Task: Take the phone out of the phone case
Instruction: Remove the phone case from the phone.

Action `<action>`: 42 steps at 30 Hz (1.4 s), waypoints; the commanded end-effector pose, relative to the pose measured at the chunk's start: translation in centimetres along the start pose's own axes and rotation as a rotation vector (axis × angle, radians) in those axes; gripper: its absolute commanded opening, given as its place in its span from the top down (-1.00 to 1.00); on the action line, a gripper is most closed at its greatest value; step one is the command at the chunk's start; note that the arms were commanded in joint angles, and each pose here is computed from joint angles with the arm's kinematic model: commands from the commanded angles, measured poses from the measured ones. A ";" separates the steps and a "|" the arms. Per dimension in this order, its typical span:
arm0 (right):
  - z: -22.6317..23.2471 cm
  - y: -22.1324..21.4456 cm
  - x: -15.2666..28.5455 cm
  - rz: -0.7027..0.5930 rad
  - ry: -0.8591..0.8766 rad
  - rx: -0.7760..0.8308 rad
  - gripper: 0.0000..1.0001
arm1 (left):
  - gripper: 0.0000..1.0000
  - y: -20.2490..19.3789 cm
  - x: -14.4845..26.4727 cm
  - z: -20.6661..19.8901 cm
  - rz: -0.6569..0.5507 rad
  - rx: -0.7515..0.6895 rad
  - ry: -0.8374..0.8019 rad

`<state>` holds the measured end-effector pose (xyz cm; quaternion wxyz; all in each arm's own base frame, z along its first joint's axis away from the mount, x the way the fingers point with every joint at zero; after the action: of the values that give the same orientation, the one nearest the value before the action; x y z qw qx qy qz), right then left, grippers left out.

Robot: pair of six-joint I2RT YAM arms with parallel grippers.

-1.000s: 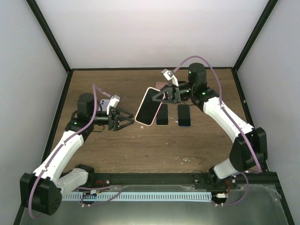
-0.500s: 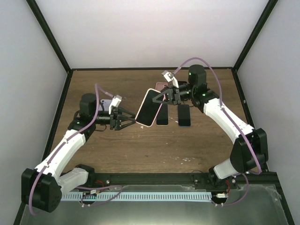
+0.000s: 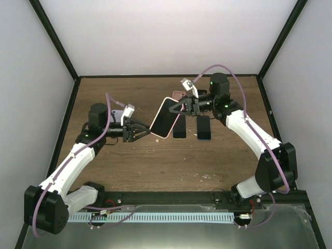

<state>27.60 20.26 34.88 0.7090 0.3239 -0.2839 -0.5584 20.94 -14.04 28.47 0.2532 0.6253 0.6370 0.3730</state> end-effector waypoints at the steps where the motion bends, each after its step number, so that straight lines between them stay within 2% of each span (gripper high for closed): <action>1: 3.9 0.4 0.4 0.048 0.124 0.080 0.99 | 0.06 -0.2 0.5 1.5 -0.030 0.012 0.107; 14: 5.8 0.8 0.2 0.106 0.218 0.120 0.99 | 0.13 -1.3 0.0 4.1 -0.012 0.071 0.168; 36: 6.5 0.9 0.1 0.120 0.248 0.153 0.99 | 0.15 -2.1 0.1 7.0 0.004 0.150 0.258; 39: 6.5 0.8 0.1 0.116 0.244 0.151 0.99 | 0.14 -1.9 0.1 6.8 0.002 0.146 0.248; 42: 6.3 1.0 0.1 0.100 0.223 0.162 0.99 | 0.06 -1.4 0.1 5.4 0.000 0.106 0.145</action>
<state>24.72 20.09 36.69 0.7342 0.3734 -0.2615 -0.5031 25.08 -12.97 22.87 0.1293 0.6024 0.6864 0.3863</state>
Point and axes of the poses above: each gripper's point midway between its finger pads, its own x axis back along the fingers, its own z axis along the line the jaws close on, y = z × x, the point moved 9 cm from there along x, back along the fingers, and after that the axes turned 1 degree about -x, right-handed, at the moved point
